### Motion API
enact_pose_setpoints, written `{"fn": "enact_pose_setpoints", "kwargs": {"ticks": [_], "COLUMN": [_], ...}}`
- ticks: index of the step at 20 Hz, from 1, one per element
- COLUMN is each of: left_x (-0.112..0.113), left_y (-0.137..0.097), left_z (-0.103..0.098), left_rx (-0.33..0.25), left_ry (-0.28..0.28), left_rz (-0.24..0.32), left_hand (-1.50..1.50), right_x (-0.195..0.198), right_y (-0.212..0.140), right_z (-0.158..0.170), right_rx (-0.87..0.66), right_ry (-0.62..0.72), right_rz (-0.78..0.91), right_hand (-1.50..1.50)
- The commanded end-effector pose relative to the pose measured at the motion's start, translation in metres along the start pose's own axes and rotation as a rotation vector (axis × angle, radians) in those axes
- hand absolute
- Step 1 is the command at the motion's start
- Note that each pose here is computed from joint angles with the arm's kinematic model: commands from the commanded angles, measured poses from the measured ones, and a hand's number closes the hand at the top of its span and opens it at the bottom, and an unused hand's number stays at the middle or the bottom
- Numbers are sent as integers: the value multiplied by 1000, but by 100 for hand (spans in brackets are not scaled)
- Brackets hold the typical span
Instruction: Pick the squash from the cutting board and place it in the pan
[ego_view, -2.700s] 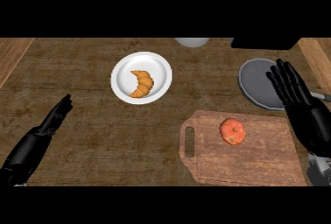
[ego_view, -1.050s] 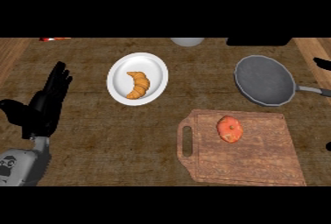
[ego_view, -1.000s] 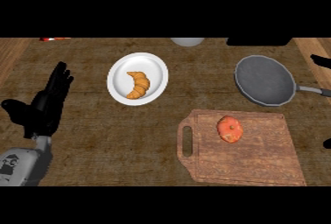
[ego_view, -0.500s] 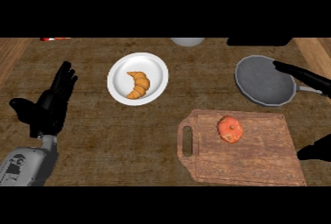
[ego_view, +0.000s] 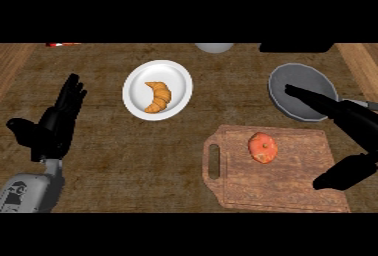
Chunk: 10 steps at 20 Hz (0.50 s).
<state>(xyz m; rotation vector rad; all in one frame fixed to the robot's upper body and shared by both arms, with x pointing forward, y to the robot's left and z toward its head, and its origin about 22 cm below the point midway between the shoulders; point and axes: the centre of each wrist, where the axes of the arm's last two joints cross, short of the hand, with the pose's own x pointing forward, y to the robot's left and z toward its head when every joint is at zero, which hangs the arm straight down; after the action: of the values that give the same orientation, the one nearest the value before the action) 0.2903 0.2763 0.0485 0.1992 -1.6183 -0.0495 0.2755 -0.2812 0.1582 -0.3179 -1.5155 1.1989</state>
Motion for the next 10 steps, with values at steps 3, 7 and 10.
{"fn": "enact_pose_setpoints", "kwargs": {"ticks": [3,7,10], "left_x": [6,4,3], "left_y": [-1,-5,12], "left_z": [9,-12,-10], "left_rx": [1,6,-6], "left_ry": [0,4,-13], "left_rz": [-2,-2,-15], "left_hand": [0,0,0], "right_x": [-6,-10,-25], "right_y": [10,3,20], "right_z": [-3,-29,-19], "right_rx": [-37,26,75], "right_ry": [92,126,123], "right_rz": [32,53,42], "right_hand": [-150,-150,-150]}}
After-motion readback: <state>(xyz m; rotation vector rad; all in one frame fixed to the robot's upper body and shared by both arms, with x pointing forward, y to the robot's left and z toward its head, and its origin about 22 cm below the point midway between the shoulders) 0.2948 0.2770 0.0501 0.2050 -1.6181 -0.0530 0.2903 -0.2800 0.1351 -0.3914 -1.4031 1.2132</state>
